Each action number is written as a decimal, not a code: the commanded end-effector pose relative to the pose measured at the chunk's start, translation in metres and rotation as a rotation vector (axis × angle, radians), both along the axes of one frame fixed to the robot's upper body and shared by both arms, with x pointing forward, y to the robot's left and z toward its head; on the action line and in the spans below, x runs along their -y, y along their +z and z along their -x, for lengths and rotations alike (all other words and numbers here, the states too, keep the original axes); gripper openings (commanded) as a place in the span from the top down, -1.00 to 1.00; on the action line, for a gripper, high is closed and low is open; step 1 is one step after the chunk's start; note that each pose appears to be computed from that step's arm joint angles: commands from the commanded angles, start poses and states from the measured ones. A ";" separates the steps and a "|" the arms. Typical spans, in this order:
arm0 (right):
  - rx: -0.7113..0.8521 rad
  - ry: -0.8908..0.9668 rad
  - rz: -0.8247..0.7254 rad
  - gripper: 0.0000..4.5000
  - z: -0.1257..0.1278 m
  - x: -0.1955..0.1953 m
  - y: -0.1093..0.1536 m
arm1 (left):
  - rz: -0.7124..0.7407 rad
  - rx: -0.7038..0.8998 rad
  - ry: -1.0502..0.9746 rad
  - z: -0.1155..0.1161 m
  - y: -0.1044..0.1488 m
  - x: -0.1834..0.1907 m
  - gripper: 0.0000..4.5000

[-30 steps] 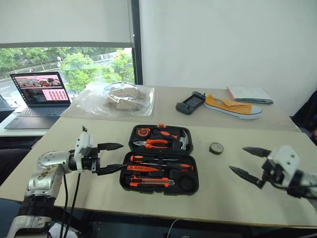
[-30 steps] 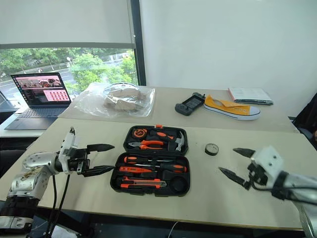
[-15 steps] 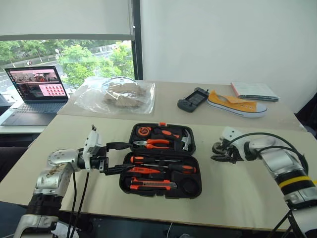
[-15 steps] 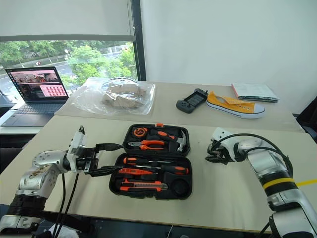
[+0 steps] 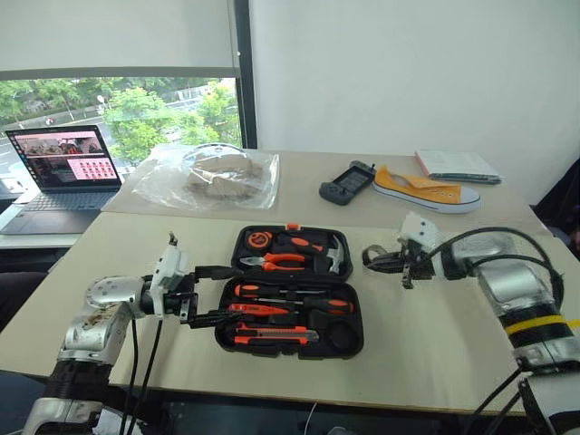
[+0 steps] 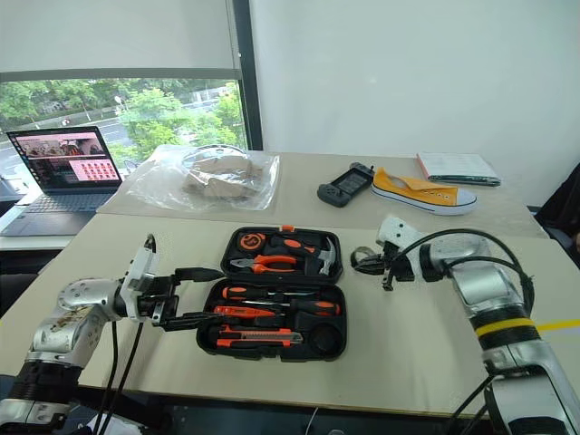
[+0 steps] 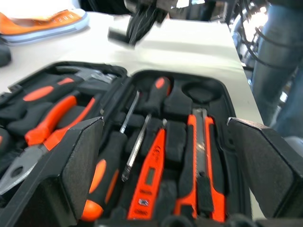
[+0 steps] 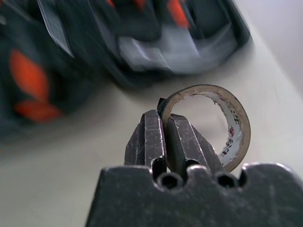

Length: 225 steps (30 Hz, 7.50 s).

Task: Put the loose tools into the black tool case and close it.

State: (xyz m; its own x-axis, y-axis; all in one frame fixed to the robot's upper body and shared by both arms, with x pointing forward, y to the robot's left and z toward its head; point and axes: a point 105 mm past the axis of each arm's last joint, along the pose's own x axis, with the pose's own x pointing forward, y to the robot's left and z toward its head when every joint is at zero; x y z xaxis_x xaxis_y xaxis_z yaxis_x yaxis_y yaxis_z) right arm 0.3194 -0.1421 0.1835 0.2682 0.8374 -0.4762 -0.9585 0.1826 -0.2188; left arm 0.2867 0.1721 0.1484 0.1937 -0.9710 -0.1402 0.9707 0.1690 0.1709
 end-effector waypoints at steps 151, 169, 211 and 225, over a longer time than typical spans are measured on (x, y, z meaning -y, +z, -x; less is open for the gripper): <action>0.498 -0.191 0.086 0.26 0.055 0.087 -0.069 | -0.179 0.256 0.491 -0.044 -0.031 -0.069 -0.09; 0.192 -0.192 -0.024 1.00 0.087 -0.017 -0.105 | -0.273 0.002 0.192 -0.079 -0.043 0.012 0.98; 0.198 -0.209 -0.032 1.00 0.063 -0.024 -0.077 | -0.239 0.002 0.011 -0.061 -0.025 0.094 0.98; 0.173 -0.229 -0.007 1.00 0.046 -0.040 -0.084 | -0.270 -0.022 0.017 -0.059 -0.042 0.089 0.98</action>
